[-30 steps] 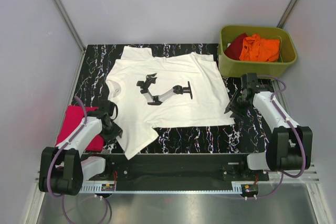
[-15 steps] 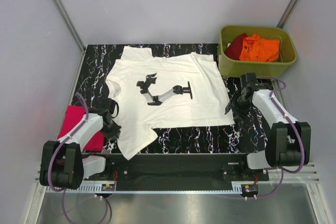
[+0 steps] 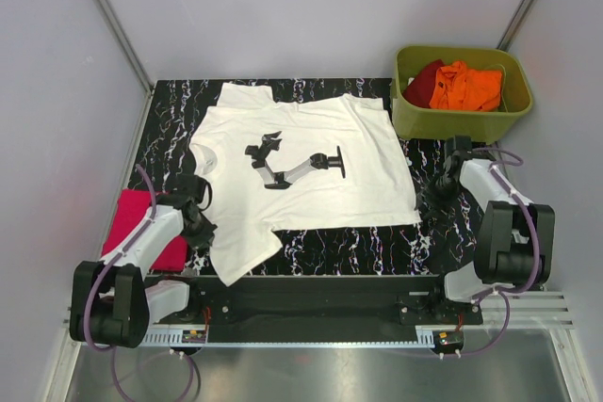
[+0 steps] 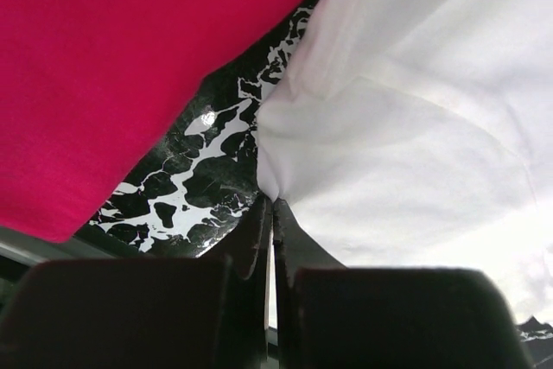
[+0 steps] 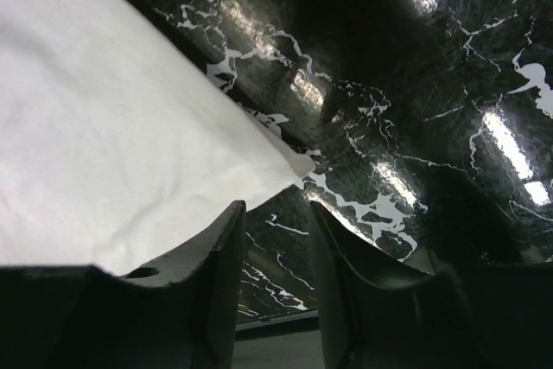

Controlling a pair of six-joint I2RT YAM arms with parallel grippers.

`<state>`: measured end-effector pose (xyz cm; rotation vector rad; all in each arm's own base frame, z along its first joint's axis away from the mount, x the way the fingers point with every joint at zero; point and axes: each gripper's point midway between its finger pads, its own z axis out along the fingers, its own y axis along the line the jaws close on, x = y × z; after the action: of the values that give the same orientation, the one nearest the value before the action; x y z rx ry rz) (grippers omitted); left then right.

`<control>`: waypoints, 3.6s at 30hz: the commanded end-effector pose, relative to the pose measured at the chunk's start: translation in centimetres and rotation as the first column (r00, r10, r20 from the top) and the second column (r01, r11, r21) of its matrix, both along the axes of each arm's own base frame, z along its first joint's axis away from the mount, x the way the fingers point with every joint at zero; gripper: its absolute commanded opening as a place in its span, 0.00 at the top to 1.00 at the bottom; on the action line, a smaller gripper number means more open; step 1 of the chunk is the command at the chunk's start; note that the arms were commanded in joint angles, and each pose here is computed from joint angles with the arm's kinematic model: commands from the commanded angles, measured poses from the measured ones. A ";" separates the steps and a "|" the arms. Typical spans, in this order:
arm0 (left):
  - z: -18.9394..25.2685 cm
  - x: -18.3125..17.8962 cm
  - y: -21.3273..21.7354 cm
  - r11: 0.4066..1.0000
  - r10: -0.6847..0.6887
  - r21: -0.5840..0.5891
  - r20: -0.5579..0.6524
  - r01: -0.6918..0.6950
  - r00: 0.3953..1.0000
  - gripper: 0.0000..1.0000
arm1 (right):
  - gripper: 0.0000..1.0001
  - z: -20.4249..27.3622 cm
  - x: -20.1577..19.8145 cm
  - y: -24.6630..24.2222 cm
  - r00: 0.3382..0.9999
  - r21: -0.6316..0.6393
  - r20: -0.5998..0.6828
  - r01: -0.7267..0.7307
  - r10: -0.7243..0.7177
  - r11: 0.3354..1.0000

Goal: Fold and stack the t-shirts
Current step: Fold the tshirt

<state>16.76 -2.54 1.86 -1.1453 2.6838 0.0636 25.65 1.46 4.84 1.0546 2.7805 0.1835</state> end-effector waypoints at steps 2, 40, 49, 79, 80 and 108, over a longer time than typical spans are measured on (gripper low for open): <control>2.4 2.2 0.1 0.999 -0.031 0.019 0.088 0.029 0.996 1.00 | 0.56 -1.4 0.5 0.5 1.000 0.055 -0.011 0.018 -0.017 0.998; 10.0 0.4 0.3 1.000 -0.005 0.004 0.298 0.004 0.955 1.00 | 1.00 -3.6 -2.1 0.4 0.995 0.045 -0.103 -0.009 0.013 0.999; 11.9 -0.3 1.2 0.999 -0.001 0.042 0.326 -0.013 0.945 1.00 | 1.00 -1.9 -3.9 1.1 0.996 0.074 -0.085 -0.011 0.017 0.997; 18.4 12.4 0.8 0.969 -0.226 0.194 0.424 0.155 0.877 1.00 | 1.00 2.9 8.2 1.3 0.995 0.060 0.043 -0.092 0.090 0.994; 18.4 12.9 0.9 0.969 -0.223 0.196 0.416 0.153 0.882 1.00 | 1.00 3.0 8.9 1.4 0.995 0.059 0.050 -0.094 0.091 0.994; 17.5 18.5 2.0 0.974 -0.206 0.175 0.413 0.144 0.887 1.00 | 1.00 3.4 15.3 1.4 0.989 -0.005 0.106 -0.102 0.102 0.995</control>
<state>33.07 -1.03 16.86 -0.7868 2.4242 -0.0082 39.09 3.12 7.78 0.8959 2.7858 0.2665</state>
